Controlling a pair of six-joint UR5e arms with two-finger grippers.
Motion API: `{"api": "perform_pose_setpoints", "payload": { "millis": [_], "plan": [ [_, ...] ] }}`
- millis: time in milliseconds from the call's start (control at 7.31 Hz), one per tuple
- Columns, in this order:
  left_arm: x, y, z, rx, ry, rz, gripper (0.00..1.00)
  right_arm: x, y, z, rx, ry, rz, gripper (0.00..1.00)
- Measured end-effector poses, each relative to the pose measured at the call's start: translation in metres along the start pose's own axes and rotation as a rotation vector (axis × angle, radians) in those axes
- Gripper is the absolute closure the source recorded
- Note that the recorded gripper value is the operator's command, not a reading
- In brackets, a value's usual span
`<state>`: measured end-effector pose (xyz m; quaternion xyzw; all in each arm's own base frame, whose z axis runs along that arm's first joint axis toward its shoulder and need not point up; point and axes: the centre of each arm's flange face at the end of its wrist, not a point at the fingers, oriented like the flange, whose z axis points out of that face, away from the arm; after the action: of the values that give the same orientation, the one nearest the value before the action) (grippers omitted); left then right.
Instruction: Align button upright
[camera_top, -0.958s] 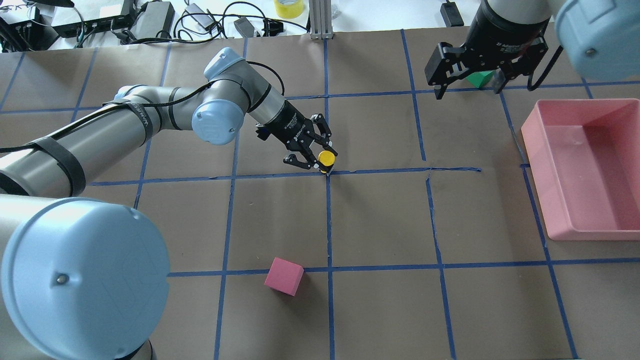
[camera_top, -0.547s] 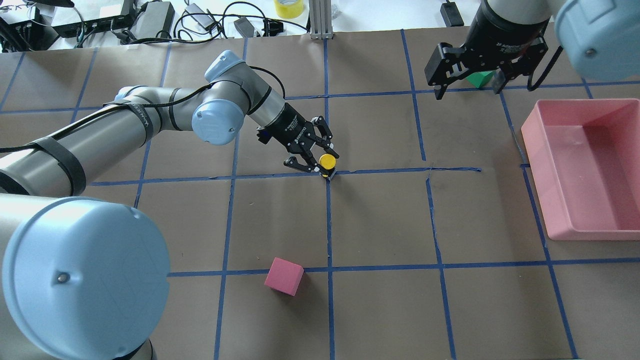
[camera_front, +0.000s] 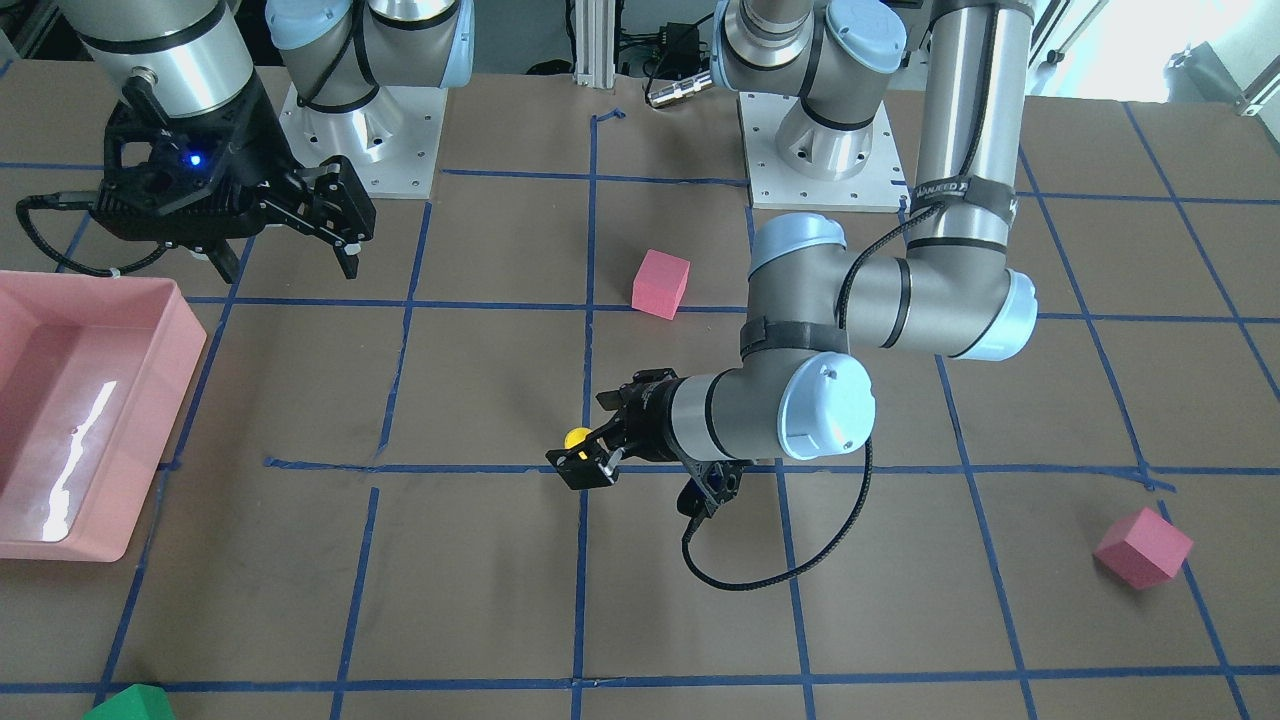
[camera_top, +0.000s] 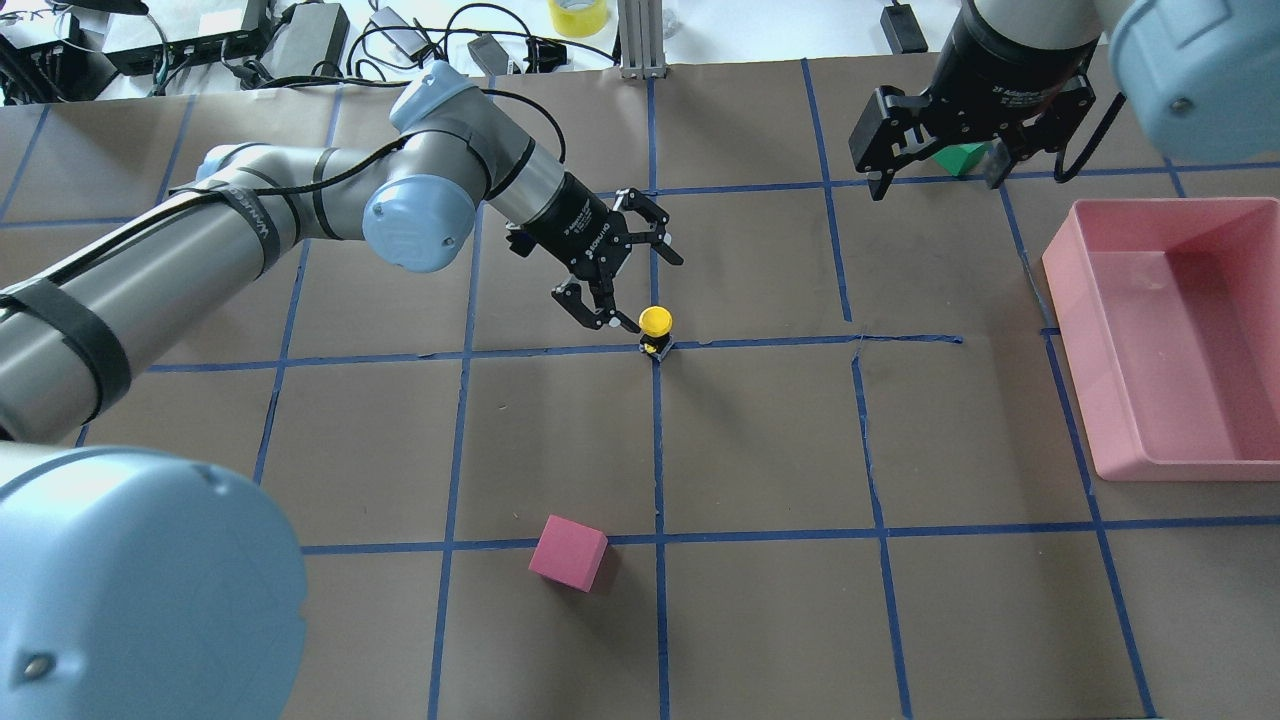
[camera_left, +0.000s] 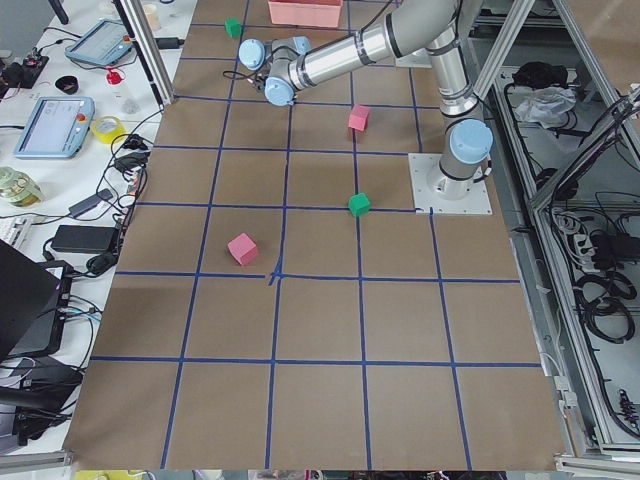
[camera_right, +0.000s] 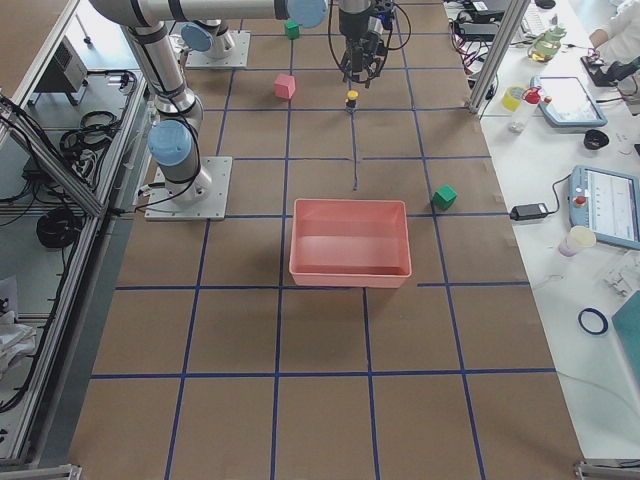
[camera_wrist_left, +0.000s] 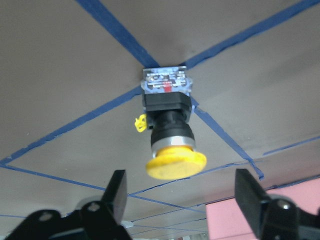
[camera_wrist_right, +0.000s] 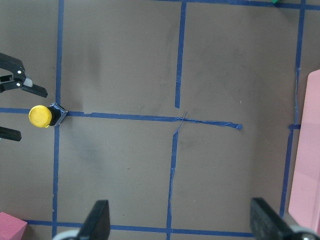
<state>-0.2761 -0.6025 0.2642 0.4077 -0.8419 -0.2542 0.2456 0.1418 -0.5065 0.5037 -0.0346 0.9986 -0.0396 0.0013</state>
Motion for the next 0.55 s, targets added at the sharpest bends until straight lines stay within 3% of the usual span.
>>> {"api": "perform_pose_setpoints", "payload": {
  "millis": [274,547],
  "plan": [
    [0.008,0.063,-0.073,0.143,0.037,0.121,0.03,0.0,0.0,0.0,0.0,0.0,0.0,0.0],
    [-0.011,0.13,-0.137,0.292,0.032,0.292,0.0,0.0,0.0,0.0,0.0,0.0,0.0,0.0]
  ]
}}
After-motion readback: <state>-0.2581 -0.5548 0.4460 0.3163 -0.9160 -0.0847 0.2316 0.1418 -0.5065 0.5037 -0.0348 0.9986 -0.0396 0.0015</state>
